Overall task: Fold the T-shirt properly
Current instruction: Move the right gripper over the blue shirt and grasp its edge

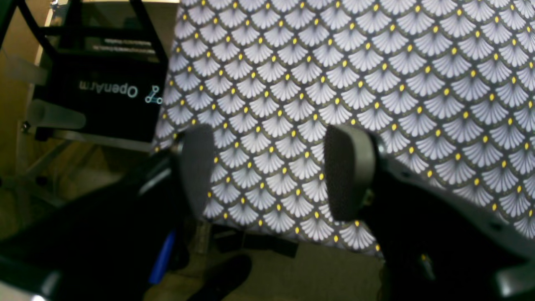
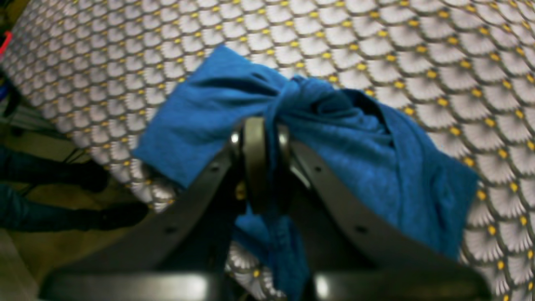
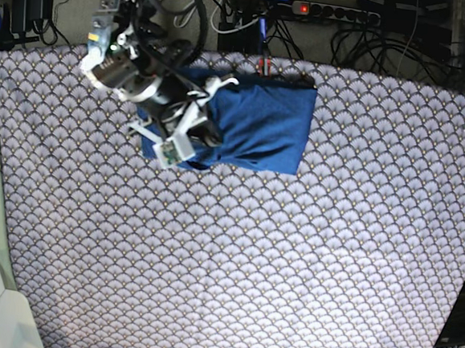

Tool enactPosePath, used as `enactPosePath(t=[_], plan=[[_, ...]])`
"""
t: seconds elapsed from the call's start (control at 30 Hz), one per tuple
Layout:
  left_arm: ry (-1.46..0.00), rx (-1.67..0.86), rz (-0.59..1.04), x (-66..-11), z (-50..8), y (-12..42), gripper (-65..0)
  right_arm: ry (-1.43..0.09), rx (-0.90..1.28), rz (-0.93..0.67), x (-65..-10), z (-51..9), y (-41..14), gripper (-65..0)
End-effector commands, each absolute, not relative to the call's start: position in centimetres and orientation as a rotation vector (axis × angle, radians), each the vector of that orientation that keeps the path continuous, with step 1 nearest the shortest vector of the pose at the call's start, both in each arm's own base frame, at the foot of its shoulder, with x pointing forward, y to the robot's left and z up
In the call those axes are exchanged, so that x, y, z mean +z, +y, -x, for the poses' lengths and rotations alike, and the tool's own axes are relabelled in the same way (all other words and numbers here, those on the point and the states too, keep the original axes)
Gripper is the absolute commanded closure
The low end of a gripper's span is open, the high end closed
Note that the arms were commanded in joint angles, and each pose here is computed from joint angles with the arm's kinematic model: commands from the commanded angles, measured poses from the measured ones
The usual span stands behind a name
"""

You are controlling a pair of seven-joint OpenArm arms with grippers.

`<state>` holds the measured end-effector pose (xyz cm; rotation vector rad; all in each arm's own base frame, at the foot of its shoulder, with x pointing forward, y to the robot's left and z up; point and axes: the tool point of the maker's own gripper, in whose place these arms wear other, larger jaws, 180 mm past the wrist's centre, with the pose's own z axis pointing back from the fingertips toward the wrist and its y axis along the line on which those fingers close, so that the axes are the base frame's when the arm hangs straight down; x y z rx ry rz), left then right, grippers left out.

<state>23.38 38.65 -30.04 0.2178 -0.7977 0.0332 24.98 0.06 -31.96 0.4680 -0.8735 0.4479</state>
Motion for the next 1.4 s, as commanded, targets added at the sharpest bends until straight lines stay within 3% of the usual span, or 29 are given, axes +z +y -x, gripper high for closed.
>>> enactPosePath(t=[0.0, 0.17, 0.53, 0.8, 1.37], plan=[[-0.835, 0.017, -0.241, -28.6, -23.9, 39.1, -40.4, -0.941, 0.44, -0.502, -30.2, -25.9, 0.9, 0.0], [-0.836, 0.018, -0.239, -28.7, -23.9, 39.0, -40.4, -0.923, 0.399, -0.522, -30.4, -27.1, 1.9, 0.0], [-0.845, 0.019, -0.233, -28.6, -24.0, 38.9, -40.4, -0.843, 0.52, -0.667, -32.0, -25.5, 9.0, 0.0], [-0.846, 0.017, -0.237, -28.5, -24.1, 39.0, -40.4, -0.792, 0.531, -0.666, -33.9, -26.8, 9.6, 0.0], [-0.842, 0.015, -0.242, -28.5, -24.0, 39.1, -40.4, -0.76, 0.543, -0.853, -33.4, -26.7, 14.0, 0.0]])
